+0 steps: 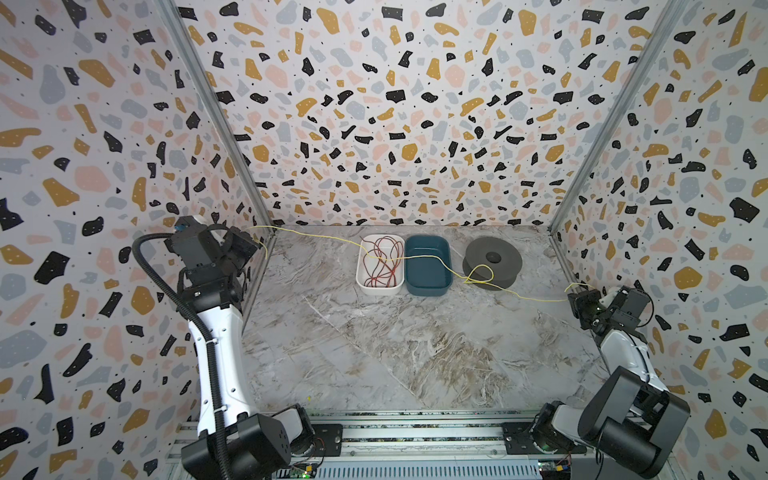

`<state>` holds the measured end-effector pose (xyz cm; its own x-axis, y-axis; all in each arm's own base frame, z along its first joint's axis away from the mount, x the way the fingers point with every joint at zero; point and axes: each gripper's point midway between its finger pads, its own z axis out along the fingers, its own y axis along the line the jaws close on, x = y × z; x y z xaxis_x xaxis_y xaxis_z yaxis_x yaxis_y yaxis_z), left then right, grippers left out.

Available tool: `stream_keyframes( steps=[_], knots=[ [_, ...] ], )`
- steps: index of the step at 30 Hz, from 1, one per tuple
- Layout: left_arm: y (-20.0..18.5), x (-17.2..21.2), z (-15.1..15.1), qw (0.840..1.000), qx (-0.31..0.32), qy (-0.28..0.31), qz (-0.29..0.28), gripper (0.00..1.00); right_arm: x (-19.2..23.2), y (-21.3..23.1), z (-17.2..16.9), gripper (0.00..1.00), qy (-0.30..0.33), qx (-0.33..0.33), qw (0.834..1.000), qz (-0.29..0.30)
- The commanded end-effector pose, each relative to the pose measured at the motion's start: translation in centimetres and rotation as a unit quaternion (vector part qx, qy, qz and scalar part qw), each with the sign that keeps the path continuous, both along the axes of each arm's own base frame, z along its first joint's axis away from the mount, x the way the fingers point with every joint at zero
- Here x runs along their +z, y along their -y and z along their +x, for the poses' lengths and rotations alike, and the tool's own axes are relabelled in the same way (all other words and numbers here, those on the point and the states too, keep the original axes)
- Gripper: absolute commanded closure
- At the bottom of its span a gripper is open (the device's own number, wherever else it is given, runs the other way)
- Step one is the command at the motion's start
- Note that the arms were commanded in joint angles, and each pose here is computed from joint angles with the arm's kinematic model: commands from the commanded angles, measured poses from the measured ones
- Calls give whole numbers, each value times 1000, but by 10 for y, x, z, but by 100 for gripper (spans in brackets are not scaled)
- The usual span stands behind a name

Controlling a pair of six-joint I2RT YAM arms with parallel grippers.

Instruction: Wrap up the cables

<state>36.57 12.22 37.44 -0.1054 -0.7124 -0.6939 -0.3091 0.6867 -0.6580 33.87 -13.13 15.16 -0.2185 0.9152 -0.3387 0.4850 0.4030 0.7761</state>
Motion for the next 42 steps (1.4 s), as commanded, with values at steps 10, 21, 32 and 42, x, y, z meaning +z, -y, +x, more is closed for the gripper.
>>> stream_keyframes(
  steps=[10, 21, 32, 42],
  knots=[
    [-33, 68, -21, 988, 96, 103, 62, 100, -10, 14, 12, 98, -36, 7, 999, -26],
    [7, 81, -35, 984, 32, 171, 48, 100, -16, -55, 19, 61, -24, 120, 991, -57],
    [15, 48, -46, 987, 37, 153, 29, 100, 28, -152, 18, 11, 32, 276, 950, -146],
    [16, 34, -46, 989, 41, 143, 17, 100, 52, -270, -29, 8, 47, 415, 873, -251]
  ],
)
